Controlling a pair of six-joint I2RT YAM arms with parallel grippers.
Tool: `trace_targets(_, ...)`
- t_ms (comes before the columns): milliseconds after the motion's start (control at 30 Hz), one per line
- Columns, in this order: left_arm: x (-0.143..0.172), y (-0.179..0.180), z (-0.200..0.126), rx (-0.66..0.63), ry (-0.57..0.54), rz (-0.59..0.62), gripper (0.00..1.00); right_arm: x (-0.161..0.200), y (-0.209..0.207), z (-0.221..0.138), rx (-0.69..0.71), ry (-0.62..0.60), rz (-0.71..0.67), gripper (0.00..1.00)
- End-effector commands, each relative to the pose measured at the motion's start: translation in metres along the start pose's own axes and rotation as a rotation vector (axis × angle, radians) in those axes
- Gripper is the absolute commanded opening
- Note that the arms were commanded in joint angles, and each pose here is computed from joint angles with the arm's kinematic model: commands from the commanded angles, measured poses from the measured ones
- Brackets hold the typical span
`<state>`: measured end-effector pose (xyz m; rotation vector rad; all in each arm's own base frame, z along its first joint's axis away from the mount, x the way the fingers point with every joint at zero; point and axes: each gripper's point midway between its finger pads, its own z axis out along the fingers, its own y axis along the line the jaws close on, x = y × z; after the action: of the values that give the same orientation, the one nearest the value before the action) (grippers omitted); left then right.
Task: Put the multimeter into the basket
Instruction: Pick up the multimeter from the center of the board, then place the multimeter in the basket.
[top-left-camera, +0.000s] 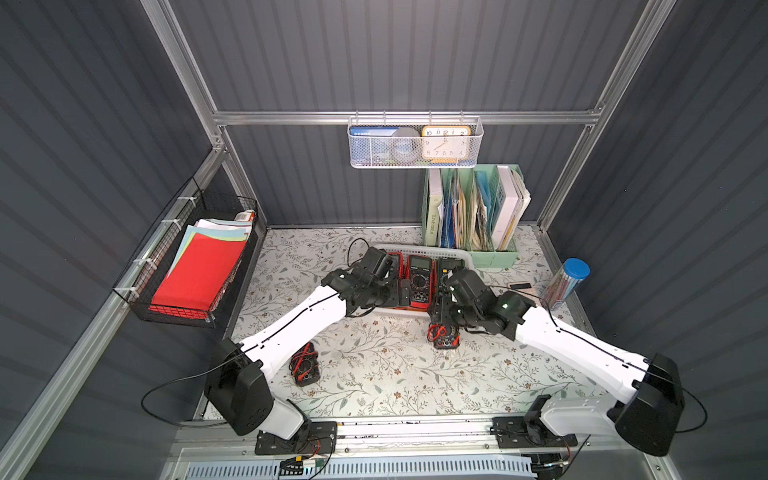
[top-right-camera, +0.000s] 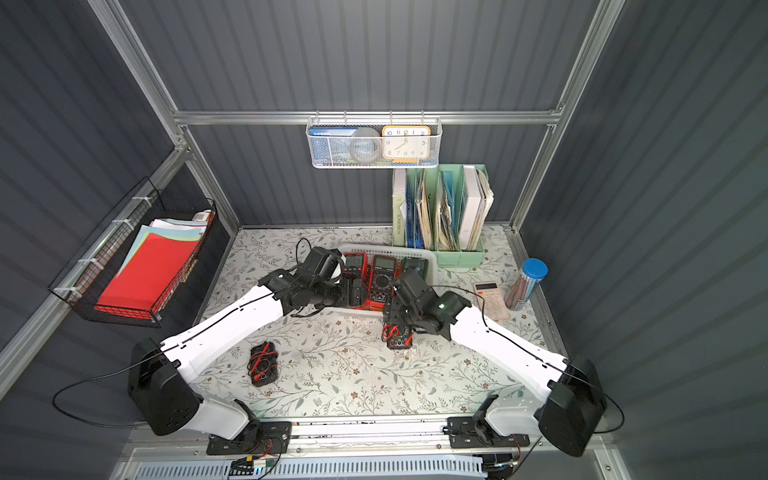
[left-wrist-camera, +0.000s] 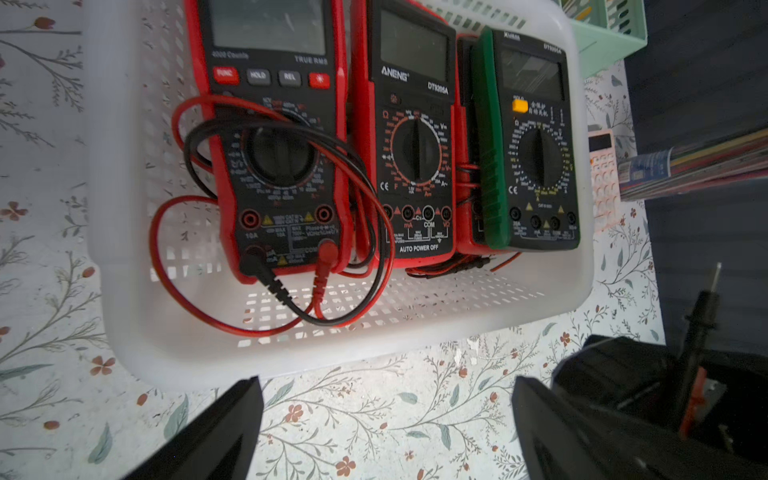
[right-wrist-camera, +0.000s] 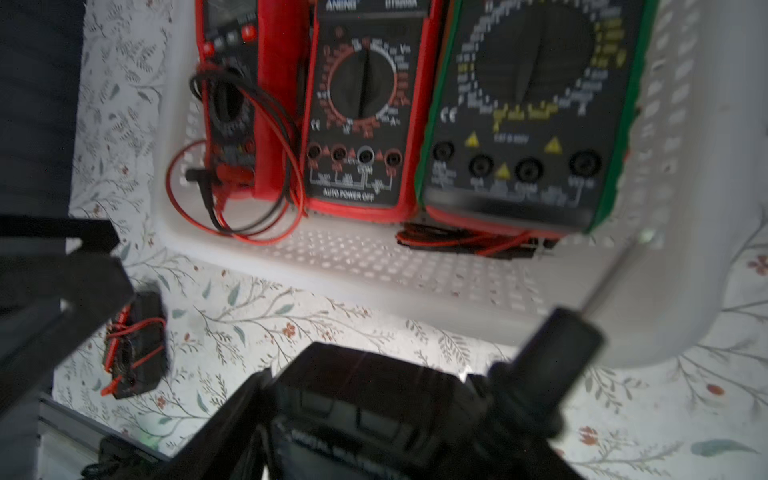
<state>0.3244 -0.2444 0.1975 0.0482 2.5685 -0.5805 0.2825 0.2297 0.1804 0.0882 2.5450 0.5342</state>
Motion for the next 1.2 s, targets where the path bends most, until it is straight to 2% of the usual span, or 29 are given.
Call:
trace_targets(0, -0.019, 0.011, -0.025, -0.010, -0.048, -0.057, 0.99, -0.039, 0.022, 0.007, -0.068, -0.051, 0.000, 0.59)
trace_targets(233, -0.027, 0.039, -0.042, -0.040, -0.065, -0.102, 0.99, -0.105, 0.026, 0.051, -0.068, -0.083, 0.038, 0.60)
trace_targets(467, -0.022, 0.045, -0.044, -0.054, -0.057, -0.106, 0.99, -0.130, 0.019, 0.101, -0.055, -0.061, 0.040, 0.62)
trace_targets(533, -0.022, 0.045, -0.045, -0.054, -0.061, -0.110, 0.99, -0.131, 0.015, 0.113, -0.044, -0.045, 0.033, 0.69)
trace_targets(667, -0.022, 0.045, -0.045, -0.056, -0.060, -0.114, 0.99, -0.132, 0.014, 0.127, -0.031, -0.025, 0.015, 0.94)
trace_targets(733, -0.020, 0.047, -0.044, -0.063, -0.056, -0.118, 0.99, -0.130, 0.012, 0.129, -0.017, -0.005, 0.006, 0.99)
trace_targets(867, -0.017, 0.052, -0.043, -0.083, -0.050, -0.127, 0.99, -0.135, 0.014, 0.124, -0.027, -0.025, 0.005, 0.99)
trace_targets(1167, 0.002, 0.084, -0.053, -0.224, -0.052, -0.150, 0.99, -0.161, 0.036, 0.068, -0.122, -0.147, 0.003, 0.99)
